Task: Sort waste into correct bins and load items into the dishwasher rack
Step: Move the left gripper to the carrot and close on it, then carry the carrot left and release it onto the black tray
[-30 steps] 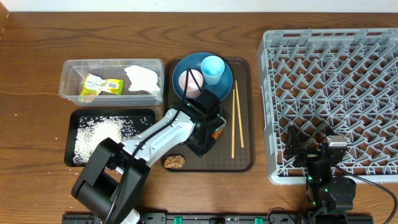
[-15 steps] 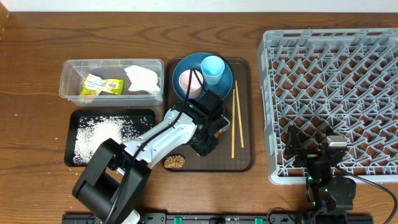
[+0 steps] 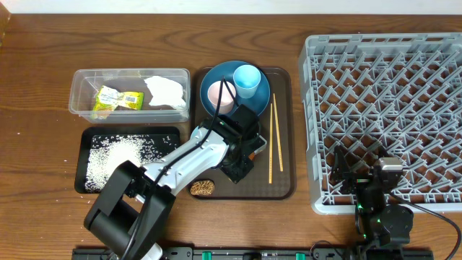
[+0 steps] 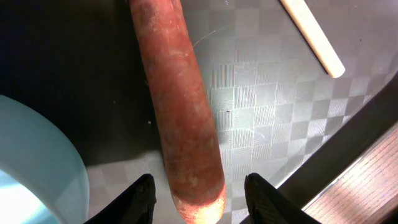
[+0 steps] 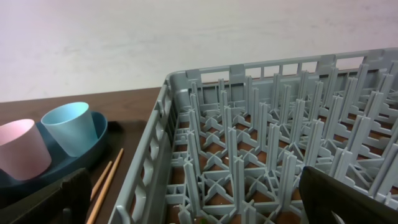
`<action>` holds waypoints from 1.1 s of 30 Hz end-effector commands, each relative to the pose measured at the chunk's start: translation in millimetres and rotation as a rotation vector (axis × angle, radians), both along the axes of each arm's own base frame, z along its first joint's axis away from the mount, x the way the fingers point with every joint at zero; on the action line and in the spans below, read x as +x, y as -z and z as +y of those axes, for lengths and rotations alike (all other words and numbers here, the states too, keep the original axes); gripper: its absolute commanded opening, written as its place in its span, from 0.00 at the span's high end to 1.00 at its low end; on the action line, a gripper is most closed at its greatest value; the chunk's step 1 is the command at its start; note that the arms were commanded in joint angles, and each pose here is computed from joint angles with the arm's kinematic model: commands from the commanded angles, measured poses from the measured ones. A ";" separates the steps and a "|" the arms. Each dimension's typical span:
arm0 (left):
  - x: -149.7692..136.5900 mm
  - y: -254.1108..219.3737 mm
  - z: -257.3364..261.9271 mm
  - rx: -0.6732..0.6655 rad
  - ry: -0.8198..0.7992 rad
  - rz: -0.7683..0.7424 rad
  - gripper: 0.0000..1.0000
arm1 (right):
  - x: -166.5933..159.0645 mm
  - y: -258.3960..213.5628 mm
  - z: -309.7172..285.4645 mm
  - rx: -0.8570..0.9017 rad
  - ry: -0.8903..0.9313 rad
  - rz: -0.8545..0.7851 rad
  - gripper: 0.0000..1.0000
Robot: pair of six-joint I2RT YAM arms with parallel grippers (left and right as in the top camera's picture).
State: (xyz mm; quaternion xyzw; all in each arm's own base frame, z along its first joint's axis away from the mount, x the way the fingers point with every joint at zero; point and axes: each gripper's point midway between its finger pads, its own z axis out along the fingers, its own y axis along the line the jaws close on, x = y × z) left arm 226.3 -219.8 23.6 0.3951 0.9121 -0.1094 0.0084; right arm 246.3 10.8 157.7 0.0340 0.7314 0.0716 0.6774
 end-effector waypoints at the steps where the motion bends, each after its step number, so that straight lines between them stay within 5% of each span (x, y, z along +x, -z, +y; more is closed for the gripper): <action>1: 3.5 -3.4 -2.1 0.000 0.021 -0.012 0.52 | -0.2 0.6 -0.7 -0.007 0.002 0.000 0.01; 24: 16.9 26.7 2.1 0.090 0.014 -0.005 0.53 | -0.2 0.6 -0.7 -0.007 0.002 0.000 0.01; 33: 16.7 25.7 7.0 0.114 0.014 -0.009 0.81 | -0.2 0.4 -0.7 -0.007 0.002 -0.001 0.01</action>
